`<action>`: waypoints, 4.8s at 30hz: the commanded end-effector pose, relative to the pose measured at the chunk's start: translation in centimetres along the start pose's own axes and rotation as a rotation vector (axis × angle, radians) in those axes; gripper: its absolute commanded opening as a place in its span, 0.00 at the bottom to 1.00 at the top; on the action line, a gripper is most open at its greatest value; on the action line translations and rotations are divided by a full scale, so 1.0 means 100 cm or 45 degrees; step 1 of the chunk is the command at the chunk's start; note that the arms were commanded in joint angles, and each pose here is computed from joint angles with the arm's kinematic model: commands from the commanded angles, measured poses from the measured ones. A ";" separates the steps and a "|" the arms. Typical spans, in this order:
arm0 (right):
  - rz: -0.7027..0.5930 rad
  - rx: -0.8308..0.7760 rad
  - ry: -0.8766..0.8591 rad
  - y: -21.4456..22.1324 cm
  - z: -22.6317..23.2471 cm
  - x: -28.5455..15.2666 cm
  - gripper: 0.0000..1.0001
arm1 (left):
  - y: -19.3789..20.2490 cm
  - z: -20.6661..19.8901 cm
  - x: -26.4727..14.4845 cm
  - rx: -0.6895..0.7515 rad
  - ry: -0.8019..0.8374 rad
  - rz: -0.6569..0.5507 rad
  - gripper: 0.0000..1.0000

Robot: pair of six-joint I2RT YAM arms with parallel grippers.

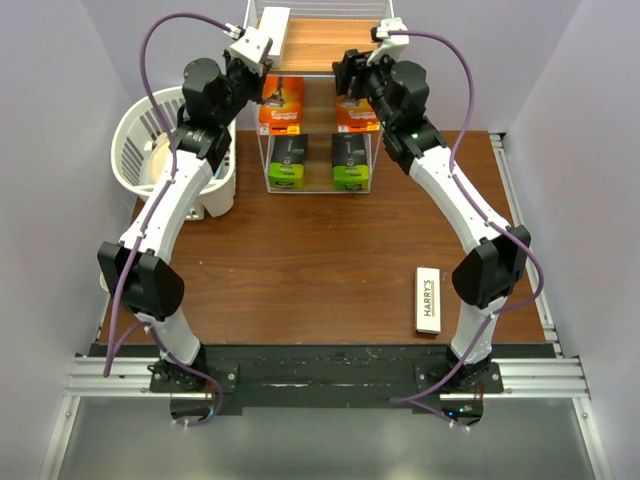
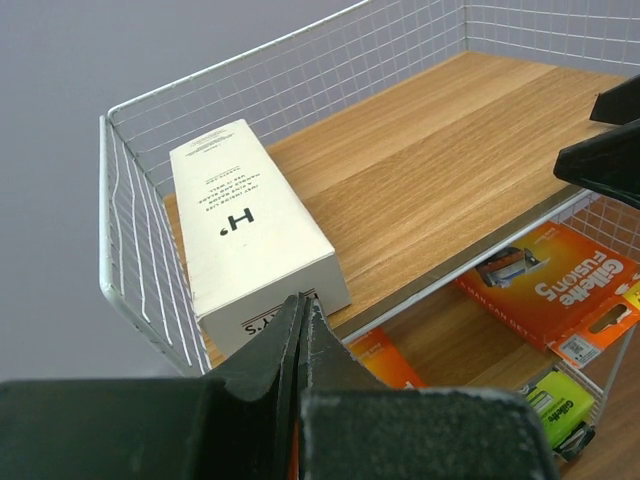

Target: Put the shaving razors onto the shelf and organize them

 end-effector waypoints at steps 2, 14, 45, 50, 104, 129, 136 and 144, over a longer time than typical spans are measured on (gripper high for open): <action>0.003 -0.042 -0.006 -0.017 -0.008 -0.019 0.70 | -0.049 0.005 -0.012 -0.020 0.027 -0.164 0.00; 0.766 -0.222 0.065 0.090 -0.044 -0.221 0.99 | -0.062 -0.041 -0.113 -0.122 0.247 -0.141 0.76; 2.259 0.160 0.673 0.305 -0.123 -0.406 0.97 | 0.172 -0.140 -0.157 -0.586 0.419 0.595 0.87; 2.297 0.158 0.676 0.319 -0.126 -0.408 0.90 | 0.162 -0.137 -0.144 -0.611 0.411 0.521 0.86; 1.469 1.117 -1.182 0.303 0.036 -0.225 0.95 | 0.209 -0.292 -0.208 -1.122 1.222 0.475 1.00; 1.430 0.284 -0.211 0.295 -0.074 -0.229 0.99 | 0.228 -0.298 -0.161 -0.937 0.912 0.680 0.88; 1.411 0.353 0.187 0.285 -0.096 -0.238 0.99 | 0.240 -0.296 -0.154 -0.724 0.516 0.959 0.95; 1.377 0.352 0.313 0.279 -0.104 -0.247 0.99 | 0.270 -0.307 -0.147 -0.521 0.296 1.148 1.00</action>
Point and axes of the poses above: each gripper's point midway between its finger pads, its own x axis out along the fingers, its own z axis along the line the jaws close on, y = z × x, the point moved 2 cm from there along -x, back along the fingers, and after that the axes turned 4 degrees about x, right-handed, at the moved point
